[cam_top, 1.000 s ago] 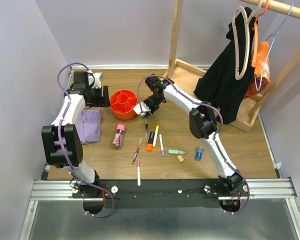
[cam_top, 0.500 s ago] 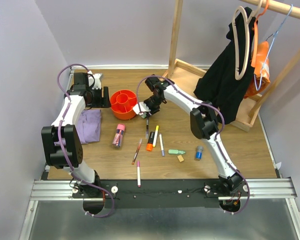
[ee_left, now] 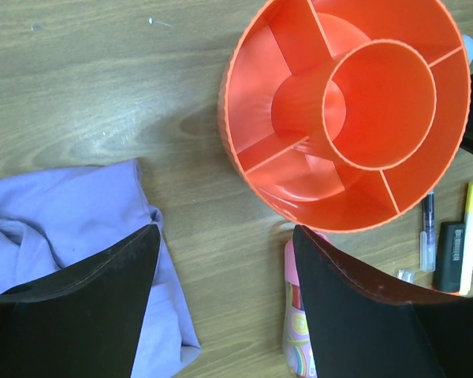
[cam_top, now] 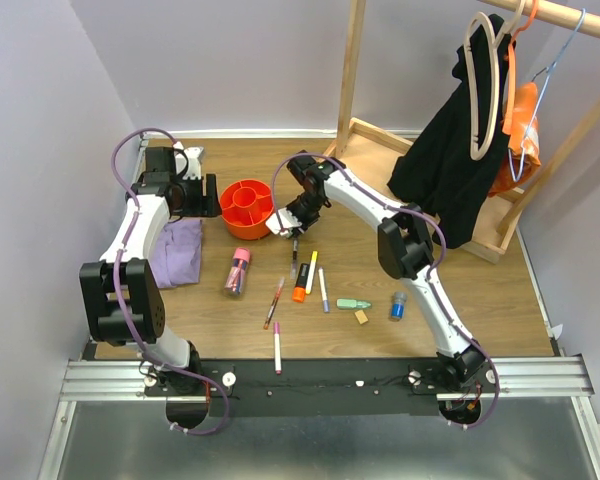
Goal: Sort the stationery into containers
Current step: Pick up the stationery from the center of the board.
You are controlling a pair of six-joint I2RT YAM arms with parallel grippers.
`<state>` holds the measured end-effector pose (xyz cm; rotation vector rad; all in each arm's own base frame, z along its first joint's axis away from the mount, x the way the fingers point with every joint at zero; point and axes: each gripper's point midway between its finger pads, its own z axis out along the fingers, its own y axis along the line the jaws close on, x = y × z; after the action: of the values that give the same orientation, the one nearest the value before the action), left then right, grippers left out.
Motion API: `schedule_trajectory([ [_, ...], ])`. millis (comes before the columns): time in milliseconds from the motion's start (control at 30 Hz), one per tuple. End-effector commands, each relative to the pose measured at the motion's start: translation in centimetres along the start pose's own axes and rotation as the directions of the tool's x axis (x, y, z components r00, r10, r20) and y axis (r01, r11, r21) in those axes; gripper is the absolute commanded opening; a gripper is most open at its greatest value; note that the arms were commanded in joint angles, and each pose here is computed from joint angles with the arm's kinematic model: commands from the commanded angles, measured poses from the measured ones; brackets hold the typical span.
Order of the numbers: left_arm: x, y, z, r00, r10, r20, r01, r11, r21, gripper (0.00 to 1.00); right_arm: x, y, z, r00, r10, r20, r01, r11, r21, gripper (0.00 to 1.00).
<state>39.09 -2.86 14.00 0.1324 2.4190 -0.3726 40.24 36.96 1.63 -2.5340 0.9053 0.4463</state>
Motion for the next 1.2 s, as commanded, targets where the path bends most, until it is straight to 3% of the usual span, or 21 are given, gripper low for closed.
schedule_trajectory([
  [0,0.3,-0.9,-1.0,1.0,0.005,0.014,-0.006,1.0,0.024,0.77,1.3,14.1,6.6,0.978,0.198,-0.068,-0.206,0.857,-0.473,0.21],
  [200,-0.4,-1.3,-1.4,0.999,0.01,0.046,-0.012,0.999,0.036,0.78,0.8,10.3,1.5,0.929,0.362,-0.075,-0.366,0.877,-0.311,0.04],
  [333,-1.6,-1.4,-1.8,0.997,0.019,0.08,-0.022,0.999,0.037,0.78,-1.3,8.5,-2.6,0.889,0.456,-0.027,-0.451,0.865,-0.221,0.03],
  [467,-2.8,-1.5,-2.5,0.993,0.03,0.11,-0.033,0.999,0.026,0.77,-3.9,6.3,-6.0,0.807,0.586,0.072,-0.574,0.807,-0.138,0.02],
  [567,-3.2,-1.7,-2.7,0.991,0.037,0.125,-0.041,0.999,0.035,0.78,-5.8,3.8,-8.9,0.775,0.609,0.17,-0.608,0.791,-0.065,0.01],
  [633,-3.4,-1.7,-2.7,0.991,0.038,0.129,-0.043,0.998,0.036,0.78,-6.1,1.8,-10.7,0.746,0.625,0.231,-0.645,0.764,0.017,0.01],
  [667,-3.5,-1.7,-2.6,0.99,0.026,0.136,-0.031,0.999,0.034,0.78,-6.1,1.2,-11.0,0.701,0.665,0.256,-0.694,0.719,0.033,0.01],
  [700,-3.6,-1.7,-2.5,0.991,0.013,0.137,-0.018,0.999,0.036,0.78,-5.6,-1.3,-11.8,0.709,0.632,0.314,-0.69,0.714,0.121,0.01],
  [767,-3.9,-1.8,-2.5,0.989,0.008,0.146,-0.014,0.999,0.038,0.78,-6.3,-3.2,-13.3,0.665,0.622,0.414,-0.723,0.674,0.15,0.01],
  [800,-3.9,-1.8,-2.5,0.989,0.005,0.145,-0.011,0.999,0.039,0.78,-5.9,-6.1,-15.3,0.605,0.607,0.515,-0.772,0.604,0.196,0.01],
  [867,-3.9,-1.6,-2.3,0.989,-0.002,0.145,-0.003,0.999,0.035,0.78,-6.6,-8.0,-17.3,0.505,0.576,0.643,-0.828,0.534,0.172,0.01],
  [900,-3.7,-1.5,-2.2,0.99,-0.007,0.141,0.002,0.999,0.033,0.77,-6.8,-10.8,-20.0,0.416,0.501,0.759,-0.869,0.464,0.171,0.01],
  [967,-3.5,-1.4,-1.9,0.99,-0.012,0.139,0.007,0.999,0.034,0.78,-6.8,-12.1,-21.2,0.345,0.434,0.833,-0.9,0.406,0.161,0.01],
  [1033,-3.3,-1.6,-1.5,0.991,-0.015,0.132,0.008,0.999,0.051,0.78,-8.9,-13.9,-24.1,0.312,0.266,0.912,-0.874,0.457,0.166,0.01],
  [1167,-3.5,-1.7,-1.3,0.991,-0.023,0.128,0.016,0.998,0.061,0.78,-8.8,-16.3,-24.7,0.226,0.172,0.959,-0.882,0.454,0.126,0.01],
])
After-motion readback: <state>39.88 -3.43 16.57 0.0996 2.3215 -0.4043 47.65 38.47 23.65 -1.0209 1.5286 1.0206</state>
